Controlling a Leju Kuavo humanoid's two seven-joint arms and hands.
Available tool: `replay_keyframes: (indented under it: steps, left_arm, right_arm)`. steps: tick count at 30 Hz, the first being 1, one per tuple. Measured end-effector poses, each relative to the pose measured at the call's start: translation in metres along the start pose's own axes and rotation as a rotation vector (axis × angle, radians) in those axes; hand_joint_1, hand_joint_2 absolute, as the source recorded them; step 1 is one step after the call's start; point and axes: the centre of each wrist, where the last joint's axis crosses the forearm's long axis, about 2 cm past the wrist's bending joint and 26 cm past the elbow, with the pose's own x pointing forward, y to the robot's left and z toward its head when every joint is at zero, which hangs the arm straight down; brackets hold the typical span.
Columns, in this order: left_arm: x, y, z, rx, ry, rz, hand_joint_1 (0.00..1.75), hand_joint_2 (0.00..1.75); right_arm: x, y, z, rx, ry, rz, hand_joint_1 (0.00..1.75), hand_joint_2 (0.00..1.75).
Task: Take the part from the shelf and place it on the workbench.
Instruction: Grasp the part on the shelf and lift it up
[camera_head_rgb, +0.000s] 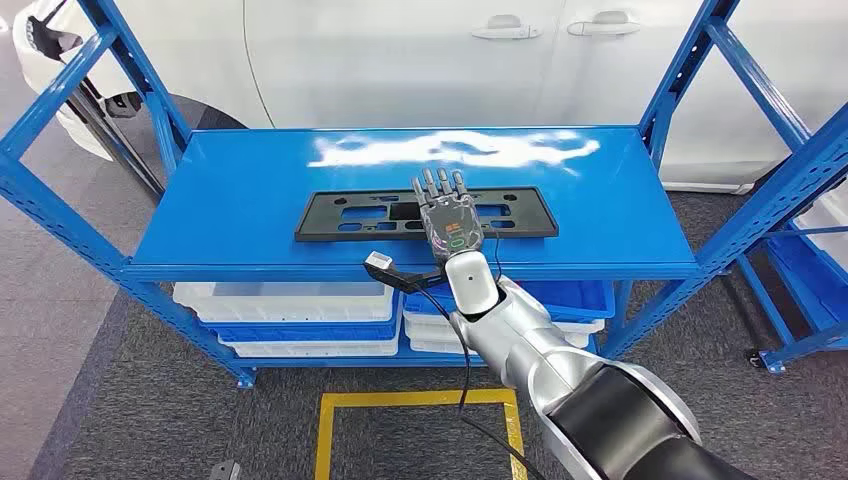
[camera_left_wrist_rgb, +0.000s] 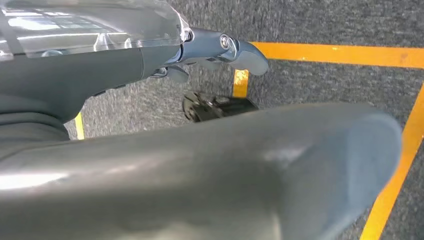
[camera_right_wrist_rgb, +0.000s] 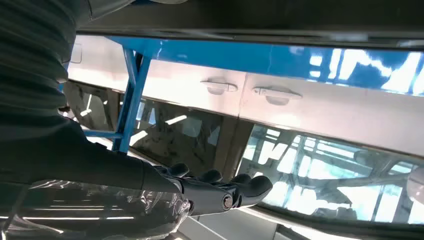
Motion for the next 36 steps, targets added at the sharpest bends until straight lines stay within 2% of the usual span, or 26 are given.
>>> replay_keyframes:
  steps: [12,23,36]
  left_arm:
    - [0.001,0.000,0.000,-0.002,-0.008,0.005,0.00,0.00]
    - [0.002,-0.003,-0.001,-0.010,-0.011,0.016,0.00,0.00]
    - [0.002,-0.002,-0.001,-0.010,-0.014,0.018,0.00,0.00]
  right_arm:
    - [0.003,-0.003,-0.001,0.002,-0.046,0.023,0.00,1.75]
    - [0.006,0.002,0.002,0.101,-0.096,0.071,0.00,1.75]
    - [0.012,0.002,0.003,0.125,-0.125,0.083,0.00,1.75]
